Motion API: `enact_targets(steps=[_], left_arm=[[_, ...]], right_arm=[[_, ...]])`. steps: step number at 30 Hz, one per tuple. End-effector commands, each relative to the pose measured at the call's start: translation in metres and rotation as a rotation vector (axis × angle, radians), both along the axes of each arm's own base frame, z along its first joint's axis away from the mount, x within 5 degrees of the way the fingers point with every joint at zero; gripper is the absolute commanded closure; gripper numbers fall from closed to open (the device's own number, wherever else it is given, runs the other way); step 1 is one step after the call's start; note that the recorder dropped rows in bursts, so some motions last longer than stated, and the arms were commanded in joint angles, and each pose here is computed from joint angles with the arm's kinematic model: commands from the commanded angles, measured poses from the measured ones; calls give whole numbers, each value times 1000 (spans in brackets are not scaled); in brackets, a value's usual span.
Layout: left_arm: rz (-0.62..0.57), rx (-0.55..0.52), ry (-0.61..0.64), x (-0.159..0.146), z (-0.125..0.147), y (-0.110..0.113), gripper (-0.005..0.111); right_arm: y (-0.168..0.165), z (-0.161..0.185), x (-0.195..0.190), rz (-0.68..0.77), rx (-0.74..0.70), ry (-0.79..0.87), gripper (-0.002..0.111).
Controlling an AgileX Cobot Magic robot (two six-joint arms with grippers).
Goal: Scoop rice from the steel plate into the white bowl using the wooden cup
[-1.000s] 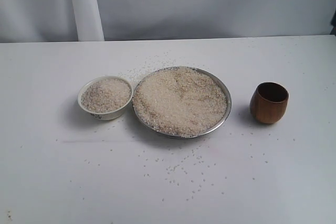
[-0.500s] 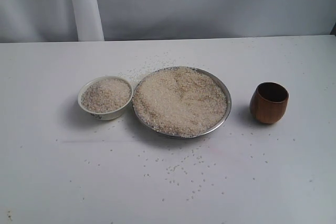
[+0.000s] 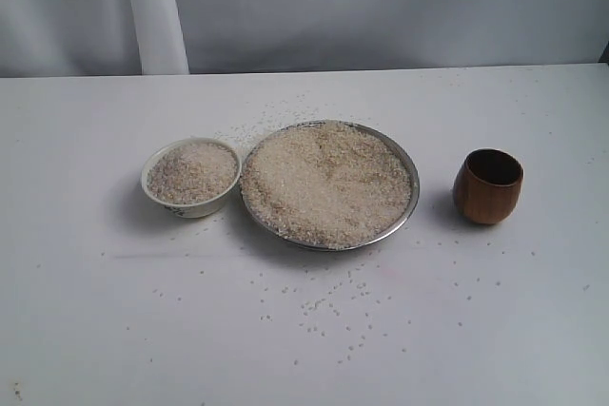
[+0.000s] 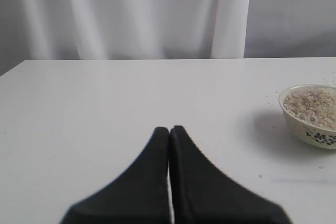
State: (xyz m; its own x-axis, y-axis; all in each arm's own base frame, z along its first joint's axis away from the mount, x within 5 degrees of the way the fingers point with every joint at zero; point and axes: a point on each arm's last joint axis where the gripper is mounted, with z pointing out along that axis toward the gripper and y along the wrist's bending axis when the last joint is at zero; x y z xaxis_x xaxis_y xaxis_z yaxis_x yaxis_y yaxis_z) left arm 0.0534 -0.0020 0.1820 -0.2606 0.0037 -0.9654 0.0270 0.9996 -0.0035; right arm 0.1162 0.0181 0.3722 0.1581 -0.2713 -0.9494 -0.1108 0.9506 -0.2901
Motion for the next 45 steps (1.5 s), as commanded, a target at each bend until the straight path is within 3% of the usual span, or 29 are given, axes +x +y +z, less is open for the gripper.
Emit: enact_targets(steps=[1, 8, 13, 17, 33, 45], left_arm=[[-1, -3, -7, 0, 0, 0, 107], [-1, -3, -7, 0, 0, 0, 107], [-1, -3, -7, 0, 0, 0, 107], [-1, -3, -7, 0, 0, 0, 107], [-1, -3, -7, 0, 0, 0, 107], [-1, -3, -7, 0, 0, 0, 107]], right_arm=[[-3, -2, -12, -15, 5, 16, 108], [-5, -2, -25, -17, -14, 20, 108], [-15, -16, -32, -111, 81, 49, 108], [-20, -41, -37, -161, 164, 64, 108], [-22, -162, -59, -205, 266, 146, 108], [-24, -185, -62, -245, 248, 324, 108]])
